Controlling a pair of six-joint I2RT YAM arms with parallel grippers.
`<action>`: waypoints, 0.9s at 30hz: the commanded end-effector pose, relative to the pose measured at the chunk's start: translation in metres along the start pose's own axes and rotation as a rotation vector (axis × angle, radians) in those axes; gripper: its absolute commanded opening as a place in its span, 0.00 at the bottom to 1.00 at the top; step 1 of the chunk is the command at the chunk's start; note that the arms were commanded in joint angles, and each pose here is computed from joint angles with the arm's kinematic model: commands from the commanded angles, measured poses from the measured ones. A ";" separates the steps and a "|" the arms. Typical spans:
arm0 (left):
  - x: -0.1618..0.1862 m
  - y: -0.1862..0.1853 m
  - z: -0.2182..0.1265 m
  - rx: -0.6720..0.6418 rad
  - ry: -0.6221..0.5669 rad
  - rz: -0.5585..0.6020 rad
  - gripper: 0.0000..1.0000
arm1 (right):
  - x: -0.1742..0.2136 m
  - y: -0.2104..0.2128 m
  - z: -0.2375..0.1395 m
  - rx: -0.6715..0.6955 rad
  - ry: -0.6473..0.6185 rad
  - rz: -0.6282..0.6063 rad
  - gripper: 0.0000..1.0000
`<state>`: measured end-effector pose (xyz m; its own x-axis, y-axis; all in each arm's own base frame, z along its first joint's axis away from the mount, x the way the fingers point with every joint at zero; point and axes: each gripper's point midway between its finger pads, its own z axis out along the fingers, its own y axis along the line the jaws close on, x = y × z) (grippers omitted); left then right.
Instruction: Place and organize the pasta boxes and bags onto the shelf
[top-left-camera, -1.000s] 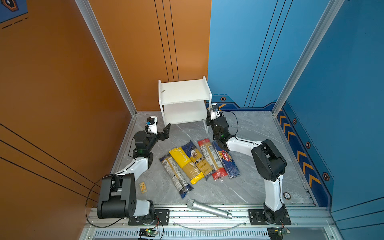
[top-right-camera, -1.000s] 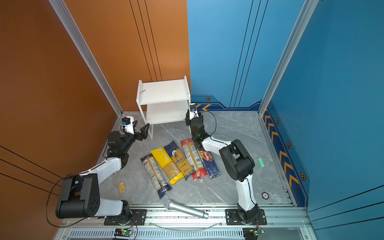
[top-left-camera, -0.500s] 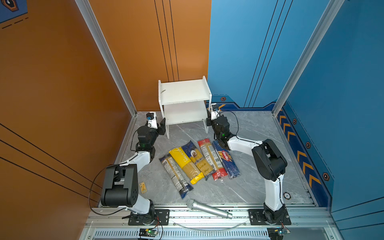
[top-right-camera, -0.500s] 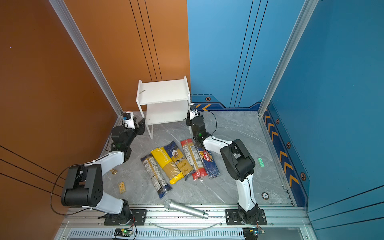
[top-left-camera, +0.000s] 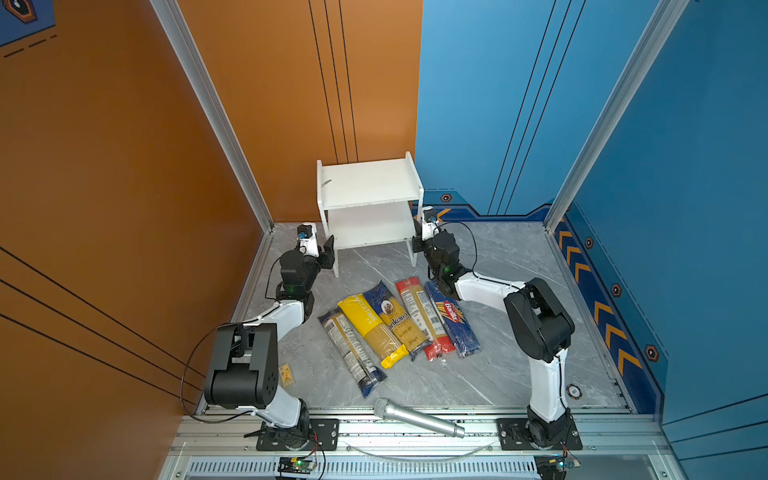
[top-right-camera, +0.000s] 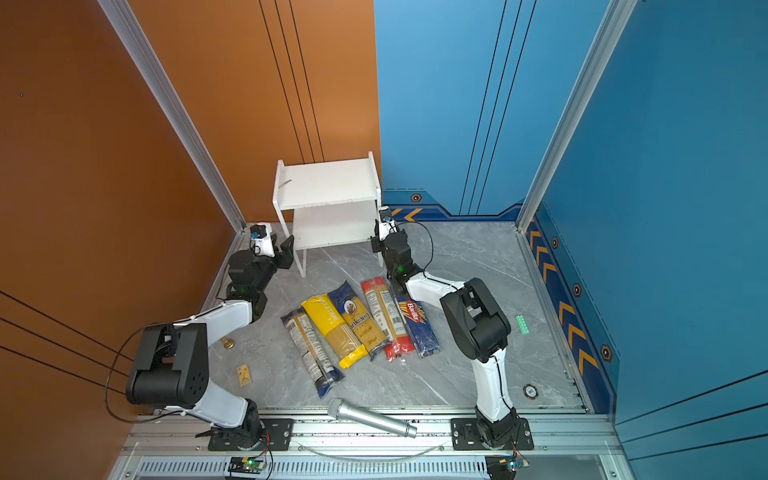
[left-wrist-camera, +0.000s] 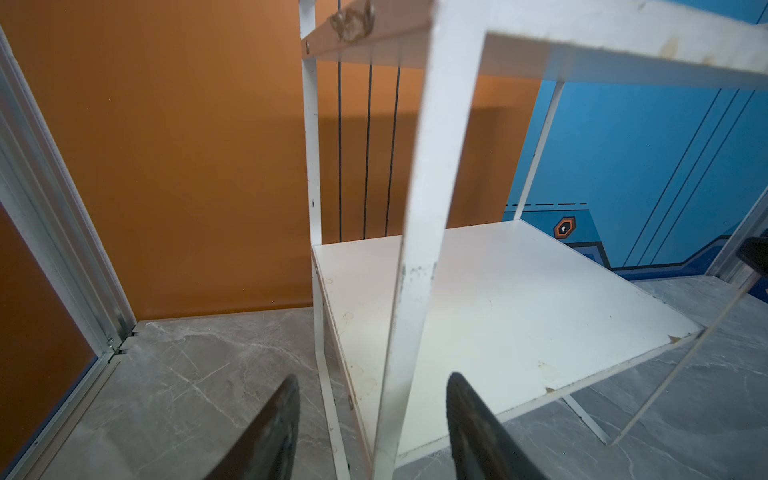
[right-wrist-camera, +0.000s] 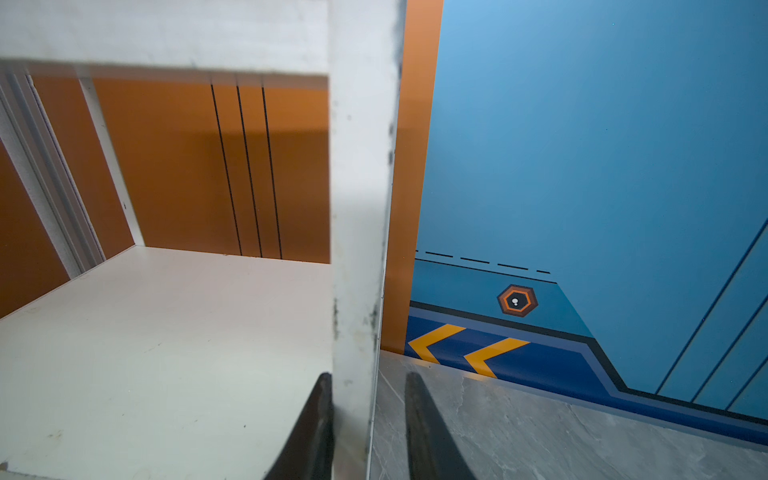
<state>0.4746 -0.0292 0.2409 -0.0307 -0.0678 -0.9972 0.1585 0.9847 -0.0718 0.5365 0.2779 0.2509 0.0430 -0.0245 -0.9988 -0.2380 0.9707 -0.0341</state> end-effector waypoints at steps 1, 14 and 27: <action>-0.012 0.003 0.007 -0.033 -0.039 -0.003 0.57 | -0.019 -0.015 0.002 0.038 -0.033 0.020 0.26; -0.013 0.002 0.017 -0.059 -0.064 -0.022 0.51 | -0.018 -0.014 0.003 0.041 -0.035 0.023 0.19; -0.010 0.002 0.021 -0.067 -0.069 -0.040 0.39 | -0.020 -0.014 0.002 0.042 -0.038 0.020 0.04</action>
<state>0.4894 -0.0300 0.2394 -0.0049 -0.1019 -0.9948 0.1044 0.9893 -0.1019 0.5352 0.2823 0.2510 0.0388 -0.0034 -0.9992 -0.2617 0.9650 -0.0134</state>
